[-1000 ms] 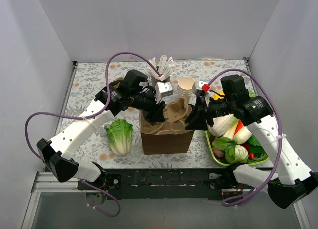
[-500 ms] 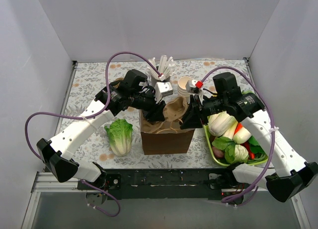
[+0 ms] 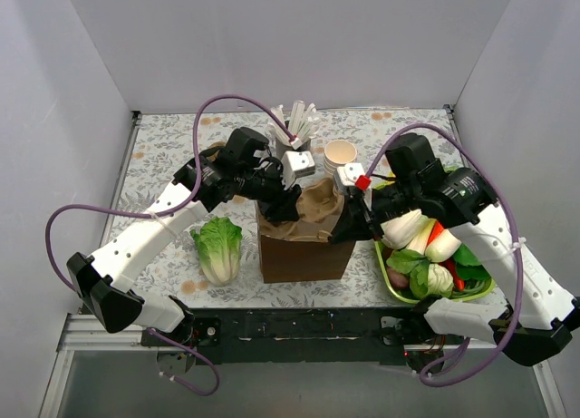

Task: Pack the takeout coffee

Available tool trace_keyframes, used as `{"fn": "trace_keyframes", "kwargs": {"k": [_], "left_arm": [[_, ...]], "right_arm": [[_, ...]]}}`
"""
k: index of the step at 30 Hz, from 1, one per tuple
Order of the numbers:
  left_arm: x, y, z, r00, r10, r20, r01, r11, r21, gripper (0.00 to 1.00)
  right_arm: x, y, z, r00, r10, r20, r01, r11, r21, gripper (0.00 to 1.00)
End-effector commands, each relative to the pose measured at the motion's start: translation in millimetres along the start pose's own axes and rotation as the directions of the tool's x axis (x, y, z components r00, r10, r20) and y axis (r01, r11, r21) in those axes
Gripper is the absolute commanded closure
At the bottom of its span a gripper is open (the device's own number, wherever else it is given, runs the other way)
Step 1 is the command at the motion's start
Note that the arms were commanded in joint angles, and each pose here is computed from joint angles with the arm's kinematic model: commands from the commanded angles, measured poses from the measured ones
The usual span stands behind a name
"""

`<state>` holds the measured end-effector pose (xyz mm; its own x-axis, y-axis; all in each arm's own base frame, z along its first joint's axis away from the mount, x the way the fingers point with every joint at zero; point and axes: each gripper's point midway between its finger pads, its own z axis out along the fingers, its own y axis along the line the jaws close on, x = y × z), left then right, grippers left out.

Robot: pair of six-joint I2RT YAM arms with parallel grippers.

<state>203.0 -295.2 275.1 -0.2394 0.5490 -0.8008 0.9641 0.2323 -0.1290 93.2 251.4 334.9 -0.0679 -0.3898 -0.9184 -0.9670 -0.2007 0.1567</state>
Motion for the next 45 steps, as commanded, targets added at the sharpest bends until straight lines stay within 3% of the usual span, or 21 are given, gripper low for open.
{"fn": "trace_keyframes", "kwargs": {"k": [1,4,7,10,16,20,23,29,35,45], "left_arm": [[-4,0,-8,0.998,0.066,0.002,-0.066,0.998,-0.005,1.00],[1,-9,-6,0.993,0.115,-0.033,-0.114,0.993,0.026,1.00],[11,-14,-1,0.982,0.167,-0.086,-0.164,0.986,0.037,1.00],[16,-8,2,0.976,0.178,-0.128,-0.178,0.984,0.013,1.00],[19,2,3,0.960,0.188,-0.208,-0.194,0.981,-0.011,1.00],[25,6,3,0.944,0.188,-0.272,-0.200,0.980,-0.019,1.00],[23,9,-2,0.936,0.185,-0.300,-0.203,0.979,-0.032,1.00],[44,10,7,0.908,0.161,-0.386,-0.172,0.985,0.005,1.00],[62,14,24,0.906,0.126,-0.405,-0.140,0.990,-0.005,1.00],[79,21,50,0.904,0.077,-0.420,-0.091,0.996,-0.013,1.00]], "right_arm": [[-6,13,-8,0.975,-0.208,-0.074,0.209,0.978,0.004,0.81],[-7,10,-8,0.958,-0.263,-0.114,0.267,0.964,0.012,0.54],[-29,-2,-19,0.946,-0.298,-0.125,0.312,0.944,0.106,0.42],[-60,-18,-38,0.934,-0.339,-0.112,0.357,0.891,0.281,0.39],[-101,-52,-91,0.919,-0.379,-0.104,0.357,0.693,0.627,0.28],[-103,-72,-124,0.922,-0.369,-0.114,0.314,0.544,0.778,0.26],[-97,-81,-134,0.929,-0.356,-0.103,0.283,0.502,0.818,0.25],[-76,-104,-146,0.968,-0.252,-0.022,0.146,0.485,0.862,0.23],[-65,-129,-157,0.980,-0.198,0.011,0.080,0.447,0.891,0.23],[-36,-154,-156,0.991,-0.120,0.054,0.010,0.481,0.877,0.23]]}}
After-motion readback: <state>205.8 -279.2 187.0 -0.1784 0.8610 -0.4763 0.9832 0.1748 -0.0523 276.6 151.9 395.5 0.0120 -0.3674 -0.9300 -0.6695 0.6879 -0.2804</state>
